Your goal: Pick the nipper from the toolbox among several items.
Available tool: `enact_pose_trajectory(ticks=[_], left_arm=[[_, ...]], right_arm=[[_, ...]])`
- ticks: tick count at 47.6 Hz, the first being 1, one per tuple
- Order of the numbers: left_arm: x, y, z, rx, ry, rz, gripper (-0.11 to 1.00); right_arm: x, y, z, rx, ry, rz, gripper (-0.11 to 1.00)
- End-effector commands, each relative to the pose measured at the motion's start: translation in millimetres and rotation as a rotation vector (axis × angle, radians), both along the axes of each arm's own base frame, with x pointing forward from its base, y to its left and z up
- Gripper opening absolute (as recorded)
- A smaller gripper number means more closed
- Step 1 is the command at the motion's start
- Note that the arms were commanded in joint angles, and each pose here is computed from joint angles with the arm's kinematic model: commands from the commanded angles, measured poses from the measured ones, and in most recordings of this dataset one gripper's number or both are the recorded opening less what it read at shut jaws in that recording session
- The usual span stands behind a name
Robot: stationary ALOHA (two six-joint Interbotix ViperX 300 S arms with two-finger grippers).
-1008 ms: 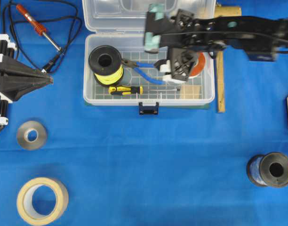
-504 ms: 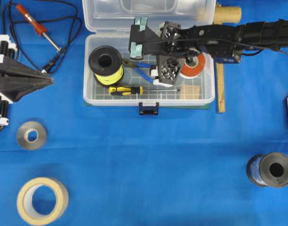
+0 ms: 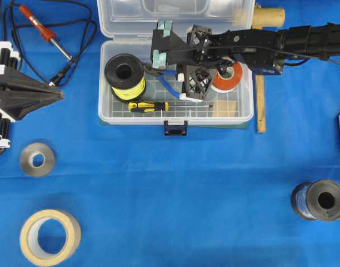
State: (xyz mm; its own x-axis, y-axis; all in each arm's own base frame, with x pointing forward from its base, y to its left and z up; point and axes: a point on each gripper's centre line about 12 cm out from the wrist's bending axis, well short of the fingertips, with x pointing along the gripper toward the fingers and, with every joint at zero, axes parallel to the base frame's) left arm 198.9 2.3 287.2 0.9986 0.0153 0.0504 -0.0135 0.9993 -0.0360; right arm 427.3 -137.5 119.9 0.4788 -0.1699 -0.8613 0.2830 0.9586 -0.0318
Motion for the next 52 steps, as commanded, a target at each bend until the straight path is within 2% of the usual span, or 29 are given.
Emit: enact_pose_trajectory(ticks=[1,17,20,27,36,43,52], left_arm=[[2,0,4,-0.003,-0.011,0.002,0.00],[1,0,5,-0.004,-0.009,0.002,0.00],[1,0,5,-0.004,-0.011,0.002,0.00],[1,0,5,-0.008,-0.011,0.002,0.00],[1,1,5,-0.007,-0.011,0.004,0.00],[1,2,5,-0.007,-0.009,0.011,0.00],[1,3,5,-0.007,-0.011,0.013,0.00]], right_arm=[[2,0,46,-0.030,-0.105,-0.002,0.13],[-27,15,132,-0.070,-0.245,0.007,0.13],[-33,25,144,-0.073,-0.273,0.021,0.13],[-41,68,160,-0.060,-0.324,0.111,0.13],[-41,126,151,0.009,-0.356,0.205,0.13],[-34,167,129,0.069,-0.331,0.262,0.13],[-21,198,88,0.131,-0.277,0.270,0.13]])
